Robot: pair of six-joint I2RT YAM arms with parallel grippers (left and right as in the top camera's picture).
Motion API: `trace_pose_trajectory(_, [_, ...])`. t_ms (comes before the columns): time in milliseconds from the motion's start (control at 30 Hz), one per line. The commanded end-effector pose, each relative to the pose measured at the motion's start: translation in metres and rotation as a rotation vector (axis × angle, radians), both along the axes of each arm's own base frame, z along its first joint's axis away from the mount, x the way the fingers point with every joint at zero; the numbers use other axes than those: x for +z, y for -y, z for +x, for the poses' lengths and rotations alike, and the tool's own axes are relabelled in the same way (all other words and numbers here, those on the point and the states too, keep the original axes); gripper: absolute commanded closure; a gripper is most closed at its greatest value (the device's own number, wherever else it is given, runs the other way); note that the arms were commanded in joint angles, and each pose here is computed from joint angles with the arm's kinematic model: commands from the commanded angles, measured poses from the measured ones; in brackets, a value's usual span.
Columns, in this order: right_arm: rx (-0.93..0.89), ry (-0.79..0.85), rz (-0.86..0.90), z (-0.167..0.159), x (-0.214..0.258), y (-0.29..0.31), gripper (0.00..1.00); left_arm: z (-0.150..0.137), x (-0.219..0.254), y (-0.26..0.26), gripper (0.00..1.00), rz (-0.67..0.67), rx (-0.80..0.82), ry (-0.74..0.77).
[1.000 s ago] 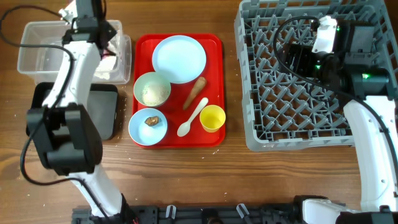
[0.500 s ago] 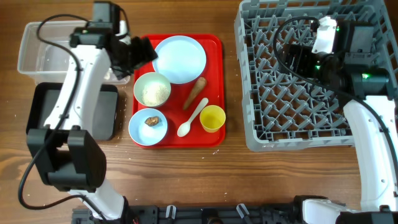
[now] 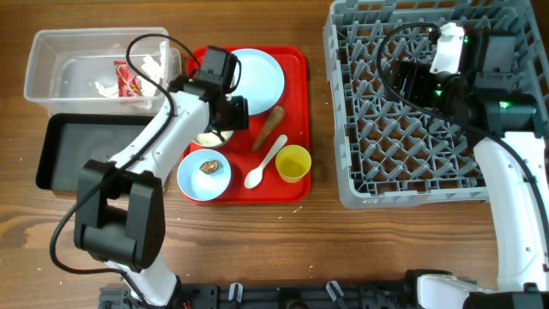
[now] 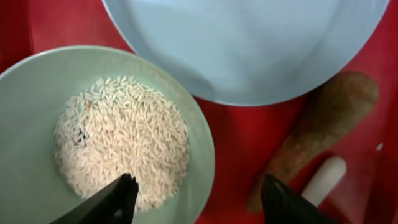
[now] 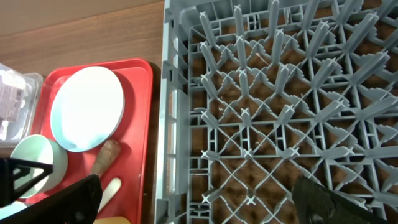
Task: Sort waste into correct bins and load items into the dishwasher rack
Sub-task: 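Grasp the rim of the rice bowl with the left gripper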
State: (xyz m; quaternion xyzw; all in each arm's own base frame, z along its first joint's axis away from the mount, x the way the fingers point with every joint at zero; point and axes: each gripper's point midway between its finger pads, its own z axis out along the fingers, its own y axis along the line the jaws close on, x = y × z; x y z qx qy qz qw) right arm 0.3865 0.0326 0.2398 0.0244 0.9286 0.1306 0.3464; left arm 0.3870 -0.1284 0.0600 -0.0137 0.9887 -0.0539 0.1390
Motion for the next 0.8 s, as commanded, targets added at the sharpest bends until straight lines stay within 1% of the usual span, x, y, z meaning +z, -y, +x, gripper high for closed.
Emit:
trace_pose_trajectory(0, [-0.009,0.001,0.001,0.003,0.002,0.0,0.0,-0.005,-0.013,-0.004,0.4,0.038,-0.059,0.012])
trace_pose_trajectory(100, [-0.009,-0.001,0.001,0.002,0.002,0.0,0.0,-0.003,-0.017,-0.003,0.52,0.032,-0.059,0.029])
trace_pose_trajectory(200, [-0.009,-0.001,0.001,0.002,0.002,-0.001,0.0,-0.007,-0.03,0.001,0.54,0.005,-0.069,0.014])
trace_pose_trajectory(300, [-0.009,-0.004,0.001,0.002,0.001,-0.001,0.0,-0.012,-0.046,0.002,0.55,0.011,-0.074,-0.028])
trace_pose_trajectory(367, [-0.009,-0.004,0.001,0.002,0.001,-0.001,0.0,-0.012,-0.047,0.003,0.69,0.012,-0.076,-0.031])
trace_pose_trajectory(467, [-0.009,-0.004,0.001,0.002,0.001,-0.001,0.0,-0.01,-0.046,0.004,0.94,0.009,-0.075,-0.021])
trace_pose_trajectory(533, [-0.009,-0.004,0.001,0.002,0.001,-0.001,0.0,-0.01,-0.046,0.005,0.96,0.005,-0.073,-0.021])
trace_pose_trajectory(600, [-0.009,-0.004,0.001,0.002,0.001,-0.001,0.0,-0.012,-0.036,0.013,0.96,-0.04,-0.086,-0.046])
trace_pose_trajectory(767, [-0.009,-0.004,0.001,0.002,0.001,-0.001,0.0,0.007,0.036,0.023,0.96,-0.105,0.004,-0.016])
